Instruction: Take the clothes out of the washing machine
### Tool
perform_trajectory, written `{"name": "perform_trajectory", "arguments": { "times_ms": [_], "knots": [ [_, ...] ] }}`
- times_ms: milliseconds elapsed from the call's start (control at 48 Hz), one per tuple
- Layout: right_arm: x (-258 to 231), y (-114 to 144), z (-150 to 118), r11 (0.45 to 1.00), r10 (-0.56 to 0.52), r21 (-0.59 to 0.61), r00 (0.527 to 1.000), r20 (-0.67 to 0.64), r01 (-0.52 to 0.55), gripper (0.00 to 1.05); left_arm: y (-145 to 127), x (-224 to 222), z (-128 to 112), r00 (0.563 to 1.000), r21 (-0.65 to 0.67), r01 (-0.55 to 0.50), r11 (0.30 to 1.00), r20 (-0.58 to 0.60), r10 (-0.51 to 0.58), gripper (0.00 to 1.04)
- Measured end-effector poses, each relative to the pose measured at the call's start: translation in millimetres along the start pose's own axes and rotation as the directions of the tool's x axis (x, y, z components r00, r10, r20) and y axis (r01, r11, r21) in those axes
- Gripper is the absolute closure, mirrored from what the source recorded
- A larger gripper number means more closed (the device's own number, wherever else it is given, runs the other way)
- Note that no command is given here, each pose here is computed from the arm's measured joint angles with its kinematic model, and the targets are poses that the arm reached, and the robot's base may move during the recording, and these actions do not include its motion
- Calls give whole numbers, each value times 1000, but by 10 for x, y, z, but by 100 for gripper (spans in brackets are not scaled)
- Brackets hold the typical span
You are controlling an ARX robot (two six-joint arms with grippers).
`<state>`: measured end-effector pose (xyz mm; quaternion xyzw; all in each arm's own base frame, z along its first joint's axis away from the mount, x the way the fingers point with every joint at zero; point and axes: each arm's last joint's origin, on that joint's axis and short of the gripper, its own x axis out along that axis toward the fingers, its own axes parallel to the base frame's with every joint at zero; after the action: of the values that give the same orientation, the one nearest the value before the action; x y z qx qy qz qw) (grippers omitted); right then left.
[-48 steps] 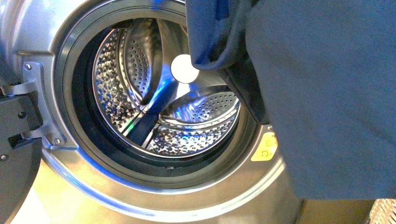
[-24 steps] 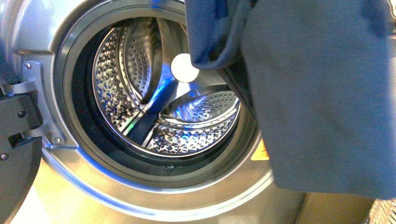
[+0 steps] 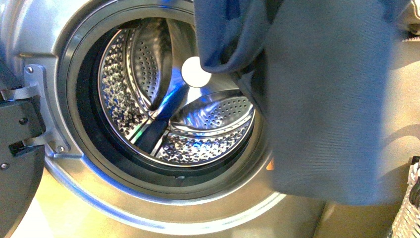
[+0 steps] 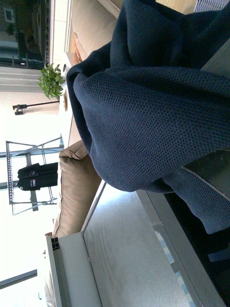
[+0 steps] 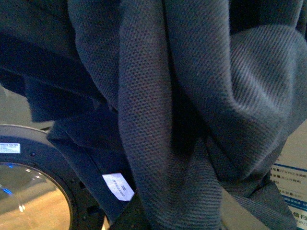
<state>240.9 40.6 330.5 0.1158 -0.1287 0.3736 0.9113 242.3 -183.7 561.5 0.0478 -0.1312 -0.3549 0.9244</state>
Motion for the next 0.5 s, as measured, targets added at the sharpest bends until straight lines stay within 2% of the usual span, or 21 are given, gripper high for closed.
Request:
{"name": "perform_trajectory", "arguments": {
  "times_ms": [83,354,500],
  "knots": [
    [-75,59,122,999,23,26,999,36,-23,100,0,0,0,1000,-1,0,1000,0,0,94],
    [-238,234,396,992,83,82,989,118,-93,100,0,0,1,1000,-3,0,1000,1,0,94],
    [-290,342,506,976,122,160,981,149,-146,100,0,0,2,1000,-3,0,1000,1,0,94]
  ]
}}
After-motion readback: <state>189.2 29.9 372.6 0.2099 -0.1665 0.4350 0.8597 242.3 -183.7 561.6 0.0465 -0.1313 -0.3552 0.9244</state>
